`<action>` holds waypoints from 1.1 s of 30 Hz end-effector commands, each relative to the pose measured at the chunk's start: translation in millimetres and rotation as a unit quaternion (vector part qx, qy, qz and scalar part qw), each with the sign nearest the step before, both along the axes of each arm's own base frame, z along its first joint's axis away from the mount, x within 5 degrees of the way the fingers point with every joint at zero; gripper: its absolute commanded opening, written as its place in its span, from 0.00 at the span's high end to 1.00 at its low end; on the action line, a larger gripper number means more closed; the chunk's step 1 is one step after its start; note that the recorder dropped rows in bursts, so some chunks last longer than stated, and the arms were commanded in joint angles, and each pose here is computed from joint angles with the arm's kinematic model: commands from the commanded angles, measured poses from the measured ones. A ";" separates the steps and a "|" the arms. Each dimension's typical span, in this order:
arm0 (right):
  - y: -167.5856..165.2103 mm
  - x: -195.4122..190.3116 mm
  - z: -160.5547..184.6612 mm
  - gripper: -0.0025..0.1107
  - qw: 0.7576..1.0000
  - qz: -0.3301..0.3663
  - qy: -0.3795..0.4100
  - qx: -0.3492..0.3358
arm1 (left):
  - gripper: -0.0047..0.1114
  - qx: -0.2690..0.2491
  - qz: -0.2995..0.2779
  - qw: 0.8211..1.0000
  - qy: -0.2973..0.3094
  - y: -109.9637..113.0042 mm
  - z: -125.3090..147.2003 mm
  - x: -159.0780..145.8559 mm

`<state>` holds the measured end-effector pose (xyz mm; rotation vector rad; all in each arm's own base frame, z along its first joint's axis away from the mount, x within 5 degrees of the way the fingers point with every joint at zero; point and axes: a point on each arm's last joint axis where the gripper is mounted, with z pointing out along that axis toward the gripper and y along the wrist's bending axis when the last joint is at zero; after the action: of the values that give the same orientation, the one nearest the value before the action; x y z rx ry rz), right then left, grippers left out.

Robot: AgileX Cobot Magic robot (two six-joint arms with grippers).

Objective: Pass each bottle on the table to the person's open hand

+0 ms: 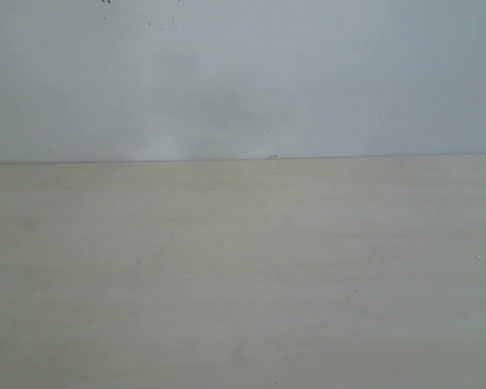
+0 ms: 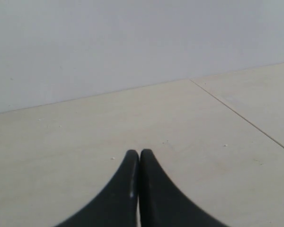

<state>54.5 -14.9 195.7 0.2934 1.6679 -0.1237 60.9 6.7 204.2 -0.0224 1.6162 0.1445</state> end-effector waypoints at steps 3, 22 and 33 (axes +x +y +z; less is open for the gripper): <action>0.2 0.2 -1.0 0.98 1.000 0.002 0.000 -0.003 | 0.92 0.003 0.014 1.000 -0.023 1.2 1.9 -3.7; 0.2 0.2 -1.0 0.98 1.000 0.002 0.000 -0.003 | 0.92 0.004 0.014 0.999 -0.031 1.1 2.8 -5.0; 0.2 0.2 -1.0 0.98 1.000 0.002 0.000 -0.003 | 0.92 0.004 0.014 0.999 -0.031 1.1 2.8 -5.0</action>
<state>54.5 -14.9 195.7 0.2934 1.6679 -0.1237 56.0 7.7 207.6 -0.0423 1.5595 0.1679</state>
